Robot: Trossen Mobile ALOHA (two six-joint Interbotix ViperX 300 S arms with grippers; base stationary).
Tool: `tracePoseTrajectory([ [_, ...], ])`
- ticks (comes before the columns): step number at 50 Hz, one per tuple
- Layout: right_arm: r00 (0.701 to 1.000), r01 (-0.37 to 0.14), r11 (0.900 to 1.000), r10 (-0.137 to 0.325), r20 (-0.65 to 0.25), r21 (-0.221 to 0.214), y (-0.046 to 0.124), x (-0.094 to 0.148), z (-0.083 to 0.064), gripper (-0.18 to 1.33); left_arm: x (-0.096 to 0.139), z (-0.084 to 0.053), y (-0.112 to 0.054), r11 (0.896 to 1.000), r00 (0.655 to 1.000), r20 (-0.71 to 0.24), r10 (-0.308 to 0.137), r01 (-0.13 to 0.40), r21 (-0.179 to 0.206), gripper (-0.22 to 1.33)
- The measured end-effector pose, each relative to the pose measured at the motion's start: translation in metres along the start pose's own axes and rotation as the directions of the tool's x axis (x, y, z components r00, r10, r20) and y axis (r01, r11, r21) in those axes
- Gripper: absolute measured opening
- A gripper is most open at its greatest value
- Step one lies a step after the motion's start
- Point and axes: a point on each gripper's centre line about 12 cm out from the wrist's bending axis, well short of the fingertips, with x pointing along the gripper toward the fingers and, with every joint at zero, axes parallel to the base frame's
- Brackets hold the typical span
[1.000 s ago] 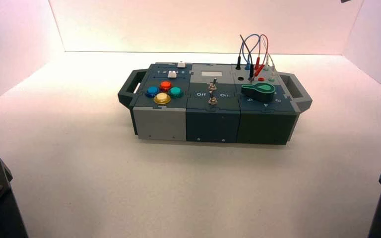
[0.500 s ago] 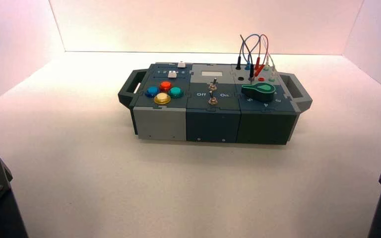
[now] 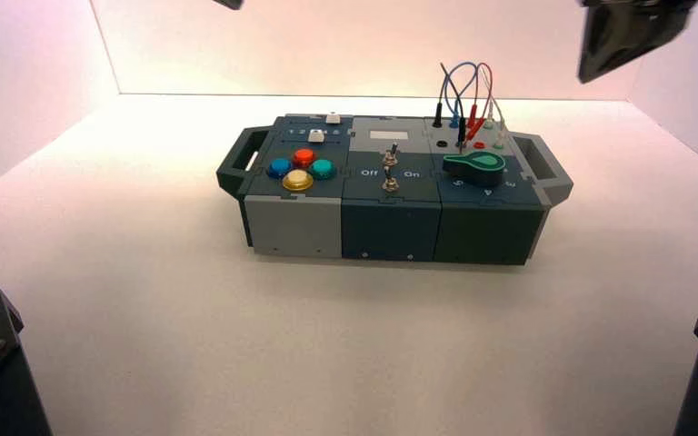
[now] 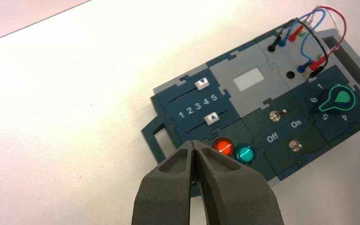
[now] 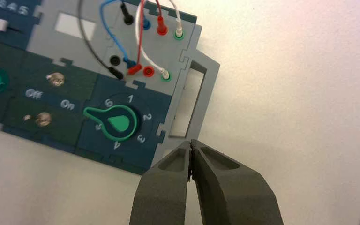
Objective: Flip the top switch off with the left gripper.
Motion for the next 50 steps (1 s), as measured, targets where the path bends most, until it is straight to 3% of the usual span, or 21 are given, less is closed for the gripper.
tracePoseTrajectory([
  [16,0.997,0.010,0.9999,-0.009,-0.079,0.008,-0.001,0.043,0.022,-0.14,0.018,0.009,-0.015,0.999,0.998,-0.047,-0.037,0.038,0.032,-0.17],
  [27,0.979,0.047,0.9976,-0.036,-0.200,0.051,-0.021,0.075,0.018,-0.14,0.026,0.005,-0.014,0.999,0.996,-0.084,-0.039,0.042,0.029,-0.17],
  [33,0.966,0.046,0.9982,-0.035,-0.256,0.038,-0.020,0.088,0.016,-0.14,0.034,0.003,-0.016,0.998,0.993,-0.107,-0.043,0.046,0.032,-0.17],
  [42,0.952,0.027,0.9982,-0.009,-0.306,0.054,-0.018,0.102,0.013,-0.14,0.044,0.003,-0.022,0.997,0.990,-0.134,-0.054,0.060,0.041,-0.17],
  [50,0.948,-0.023,0.9972,0.044,-0.314,0.071,-0.011,0.107,0.016,-0.14,0.052,0.004,-0.026,0.996,0.987,-0.151,-0.060,0.068,0.049,-0.17],
])
